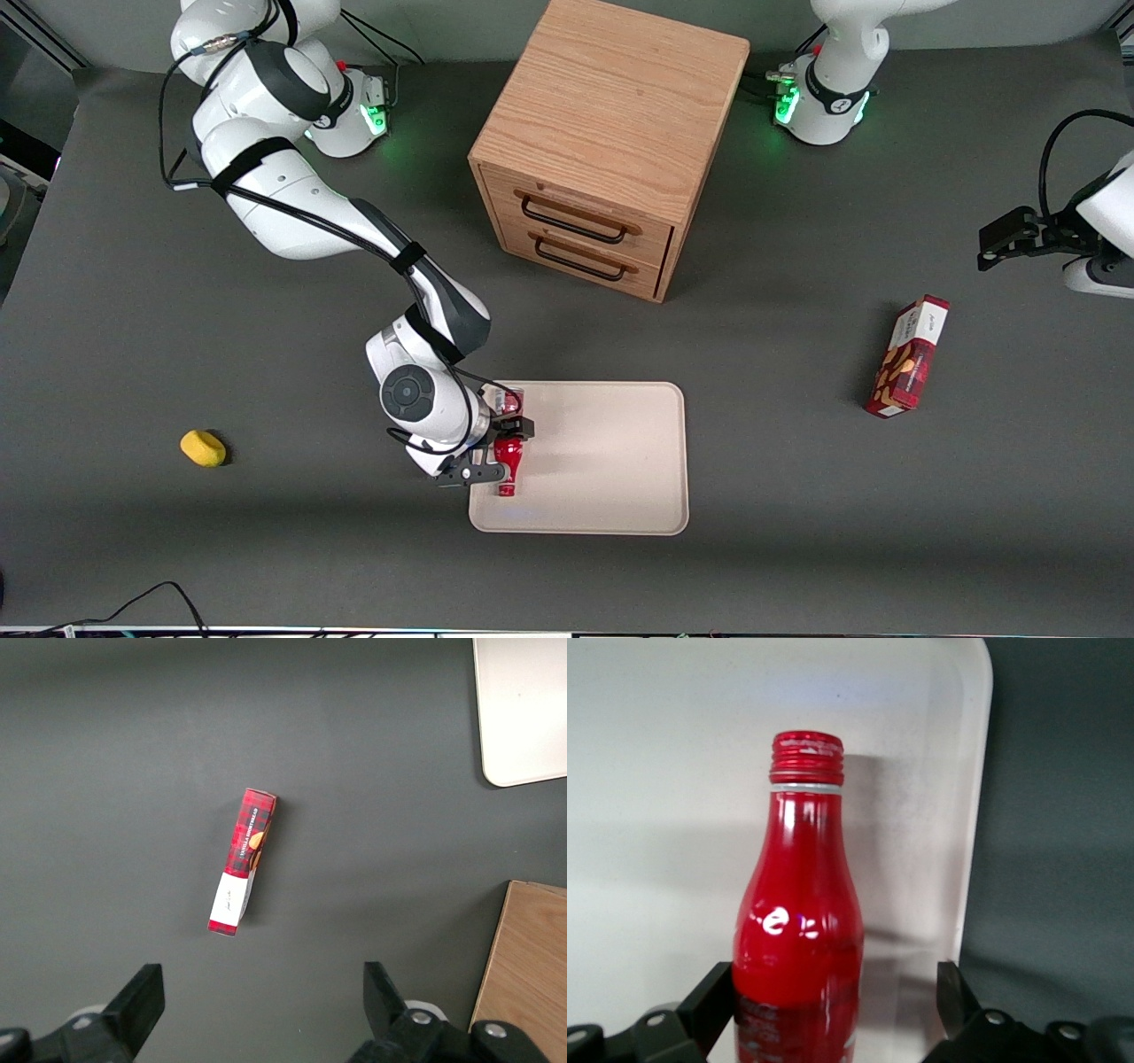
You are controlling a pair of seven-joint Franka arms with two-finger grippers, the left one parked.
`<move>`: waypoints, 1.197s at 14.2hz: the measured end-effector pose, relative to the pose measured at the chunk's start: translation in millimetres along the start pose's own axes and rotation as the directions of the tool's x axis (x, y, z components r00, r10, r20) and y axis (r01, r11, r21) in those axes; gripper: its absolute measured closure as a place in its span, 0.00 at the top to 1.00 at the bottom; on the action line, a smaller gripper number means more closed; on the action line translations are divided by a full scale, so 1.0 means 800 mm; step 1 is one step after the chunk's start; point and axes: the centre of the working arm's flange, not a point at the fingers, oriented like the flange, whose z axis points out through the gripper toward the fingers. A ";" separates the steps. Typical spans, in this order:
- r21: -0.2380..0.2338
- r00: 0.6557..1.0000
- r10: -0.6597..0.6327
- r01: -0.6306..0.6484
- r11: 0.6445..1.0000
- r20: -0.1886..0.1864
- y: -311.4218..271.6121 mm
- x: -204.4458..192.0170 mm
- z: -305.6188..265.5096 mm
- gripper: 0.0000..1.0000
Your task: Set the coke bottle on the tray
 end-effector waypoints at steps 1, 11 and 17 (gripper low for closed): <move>0.000 1.000 0.000 0.000 1.000 0.000 0.000 0.000 0.000 1.00; 0.005 1.000 0.002 -0.002 1.000 -0.011 -0.001 0.003 -0.004 1.00; -0.011 0.996 -0.001 0.000 1.000 -0.093 -0.008 0.026 -0.135 1.00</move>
